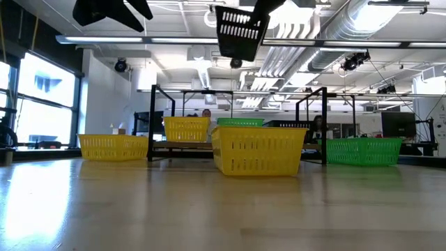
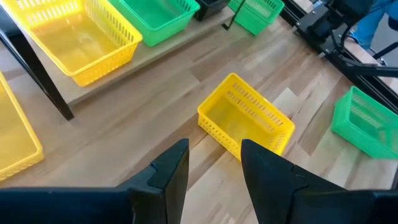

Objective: Stack baskets on shelf by color
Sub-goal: Stack the top black bin on top of the black bin on the shelf

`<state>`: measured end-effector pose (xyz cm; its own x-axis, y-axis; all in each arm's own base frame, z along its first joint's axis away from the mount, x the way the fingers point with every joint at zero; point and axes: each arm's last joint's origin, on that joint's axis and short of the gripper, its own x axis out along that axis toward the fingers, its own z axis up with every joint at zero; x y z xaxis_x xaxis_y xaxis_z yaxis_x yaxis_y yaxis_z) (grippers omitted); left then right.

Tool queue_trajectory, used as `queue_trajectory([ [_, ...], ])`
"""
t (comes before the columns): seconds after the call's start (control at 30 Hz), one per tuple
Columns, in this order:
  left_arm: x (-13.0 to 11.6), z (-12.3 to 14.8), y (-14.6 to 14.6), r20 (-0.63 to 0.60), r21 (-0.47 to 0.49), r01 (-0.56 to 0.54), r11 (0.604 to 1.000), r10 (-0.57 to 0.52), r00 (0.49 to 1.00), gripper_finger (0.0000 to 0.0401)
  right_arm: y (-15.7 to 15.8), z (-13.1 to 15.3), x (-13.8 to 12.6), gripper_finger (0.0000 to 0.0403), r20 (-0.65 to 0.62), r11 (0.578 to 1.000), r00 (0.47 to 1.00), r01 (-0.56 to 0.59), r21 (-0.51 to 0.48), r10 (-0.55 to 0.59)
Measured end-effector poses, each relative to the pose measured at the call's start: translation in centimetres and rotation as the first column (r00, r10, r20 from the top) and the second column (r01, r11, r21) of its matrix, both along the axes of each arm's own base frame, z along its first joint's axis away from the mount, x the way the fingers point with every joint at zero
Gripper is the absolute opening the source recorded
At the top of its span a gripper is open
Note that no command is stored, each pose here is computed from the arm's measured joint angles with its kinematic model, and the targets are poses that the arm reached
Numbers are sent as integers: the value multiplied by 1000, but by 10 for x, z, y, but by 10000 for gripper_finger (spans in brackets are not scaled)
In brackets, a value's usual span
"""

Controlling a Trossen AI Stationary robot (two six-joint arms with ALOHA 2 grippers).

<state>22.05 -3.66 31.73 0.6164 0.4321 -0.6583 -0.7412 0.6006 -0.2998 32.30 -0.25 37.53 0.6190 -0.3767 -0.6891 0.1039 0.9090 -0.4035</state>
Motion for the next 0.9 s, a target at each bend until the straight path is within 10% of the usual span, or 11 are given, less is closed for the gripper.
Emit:
queue_trajectory([
  [0.33,0,0,1,-1,-5,-2,1000,2,1000,135,-57,15,-40,0,14,1000,1000,11,-4,-11],
  [0.9,2,0,16,7,-9,-85,996,85,996,135,-113,-74,-79,0,-182,994,978,-100,35,105],
])
